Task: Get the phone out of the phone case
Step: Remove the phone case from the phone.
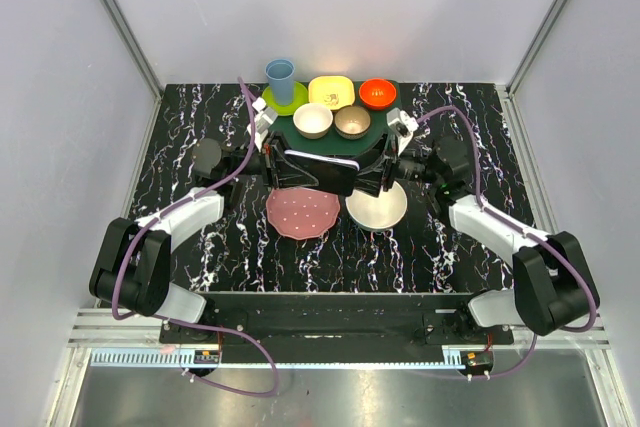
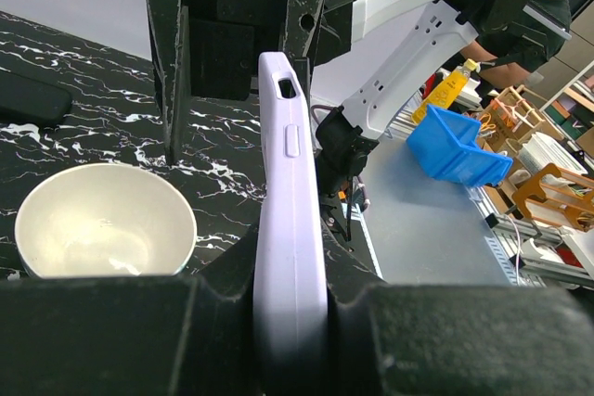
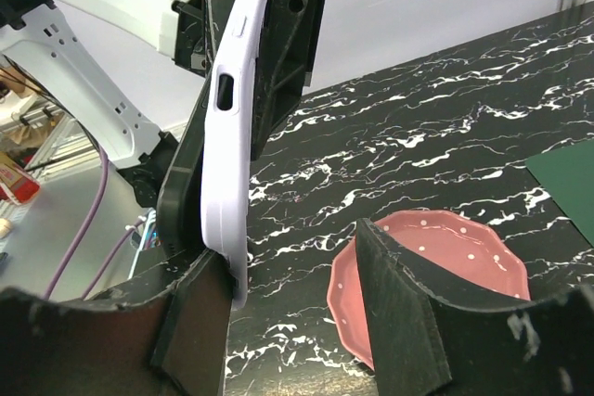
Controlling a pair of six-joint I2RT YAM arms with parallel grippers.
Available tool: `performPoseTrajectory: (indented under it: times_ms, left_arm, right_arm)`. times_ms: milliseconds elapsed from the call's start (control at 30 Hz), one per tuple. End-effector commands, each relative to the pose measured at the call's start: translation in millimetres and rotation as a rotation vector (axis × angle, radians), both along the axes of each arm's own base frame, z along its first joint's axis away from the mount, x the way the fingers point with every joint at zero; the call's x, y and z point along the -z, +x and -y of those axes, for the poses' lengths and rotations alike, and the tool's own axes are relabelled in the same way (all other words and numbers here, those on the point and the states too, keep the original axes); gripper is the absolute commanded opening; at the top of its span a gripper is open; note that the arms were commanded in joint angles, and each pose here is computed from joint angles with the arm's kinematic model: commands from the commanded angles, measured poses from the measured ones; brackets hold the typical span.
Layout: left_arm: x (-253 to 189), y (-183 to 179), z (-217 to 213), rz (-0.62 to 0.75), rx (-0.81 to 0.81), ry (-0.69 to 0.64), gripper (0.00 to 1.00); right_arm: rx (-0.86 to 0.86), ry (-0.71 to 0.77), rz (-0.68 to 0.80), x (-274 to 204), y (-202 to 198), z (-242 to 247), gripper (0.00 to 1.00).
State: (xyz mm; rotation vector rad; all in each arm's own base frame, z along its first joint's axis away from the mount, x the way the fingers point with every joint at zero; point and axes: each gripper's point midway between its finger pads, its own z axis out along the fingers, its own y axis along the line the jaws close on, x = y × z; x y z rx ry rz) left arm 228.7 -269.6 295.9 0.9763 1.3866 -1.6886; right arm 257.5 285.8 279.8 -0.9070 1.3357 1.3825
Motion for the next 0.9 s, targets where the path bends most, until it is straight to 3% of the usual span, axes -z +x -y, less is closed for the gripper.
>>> performPoseTrajectory:
  times_ms: [0, 600, 733, 833, 867]
  left_arm:
    - [-32, 10, 8, 0.087, -0.107, -0.121, 0.00]
    - [-19, 27, 12, 0.009, -0.166, -0.120, 0.00]
    - [-17, 28, 13, -0.001, -0.164, -0.119, 0.00]
    - [-16, 29, 13, -0.004, -0.167, -0.119, 0.00]
    - [-16, 28, 13, -0.005, -0.165, -0.119, 0.00]
  right_arm:
    - [-0.084, 0.046, 0.051, -17, -17, -20, 0.59]
    - [-0.120, 0.074, -0.014, -8, -22, -43, 0.52]
    - [-0.122, 0.089, -0.019, -12, -23, -45, 0.44]
    - [-0.130, 0.089, -0.024, -12, -25, -45, 0.31]
    - [-0.130, 0.090, -0.022, -12, -25, -45, 0.22]
